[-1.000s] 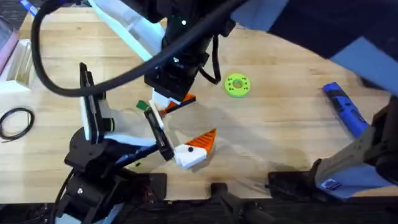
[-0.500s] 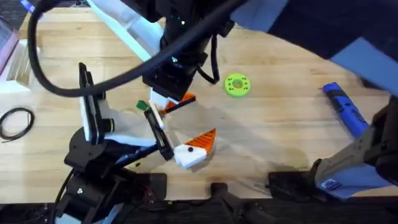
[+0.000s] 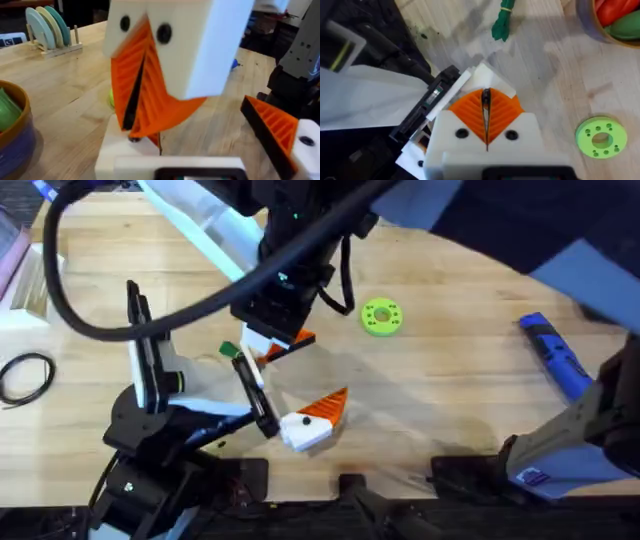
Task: Pick up the gripper from the table and insert it into the empty holder that is missing its gripper. Then pick up a screw, insert it into the mounting hole, and use the screwdriver to tighten it. Finally, clean up the table by picking up the vegetable and placing it into the bucket.
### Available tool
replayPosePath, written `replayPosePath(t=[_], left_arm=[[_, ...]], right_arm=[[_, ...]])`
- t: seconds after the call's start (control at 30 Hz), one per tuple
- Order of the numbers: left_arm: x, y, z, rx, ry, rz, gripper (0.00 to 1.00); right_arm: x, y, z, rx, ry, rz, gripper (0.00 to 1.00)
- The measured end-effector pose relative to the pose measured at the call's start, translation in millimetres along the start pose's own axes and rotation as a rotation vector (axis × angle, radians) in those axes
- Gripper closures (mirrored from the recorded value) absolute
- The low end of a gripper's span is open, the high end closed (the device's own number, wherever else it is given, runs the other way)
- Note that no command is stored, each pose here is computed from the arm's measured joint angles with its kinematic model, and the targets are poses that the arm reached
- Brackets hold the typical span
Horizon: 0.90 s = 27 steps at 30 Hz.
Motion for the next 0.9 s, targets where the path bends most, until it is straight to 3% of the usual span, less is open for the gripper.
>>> replayPosePath(t=[0.13, 0.33, 0.37, 0.67, 0.9], left_arm=[[0.0, 0, 0.0, 0.0, 0.0, 0.0, 0.007], [0.1, 0, 0.0, 0.0, -0.004, 0.001, 0.007], [0.1, 0, 0.0, 0.0, -0.004, 0.001, 0.007], [0.1, 0, 0.1, 0.0, -0.006, 0.001, 0.007], [0.1, 0, 0.1, -0.001, -0.012, 0.001, 0.007]], right_arm=[[0, 0, 0, 0.001, 0.001, 0.0, 0.981], [-3, 0, -3, 0.013, -0.006, -0.011, 0.148], [-7, 1, -4, 0.013, -0.014, -0.018, 0.088], [-21, 7, -7, -0.007, -0.075, -0.023, 0.061], [-42, 73, -20, -0.157, -0.143, -0.108, 0.061]])
Point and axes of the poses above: each hand's point on the last joint's axis, 136 mm out from that joint toward the fingers, its own y axis back along the fingers, its own x axis along the line the jaws close on, z = x × y, the point moved 2 cm from there along y, back along the fingers, and after that the axes turned 11 degrees about y, right-handed, at the moved point
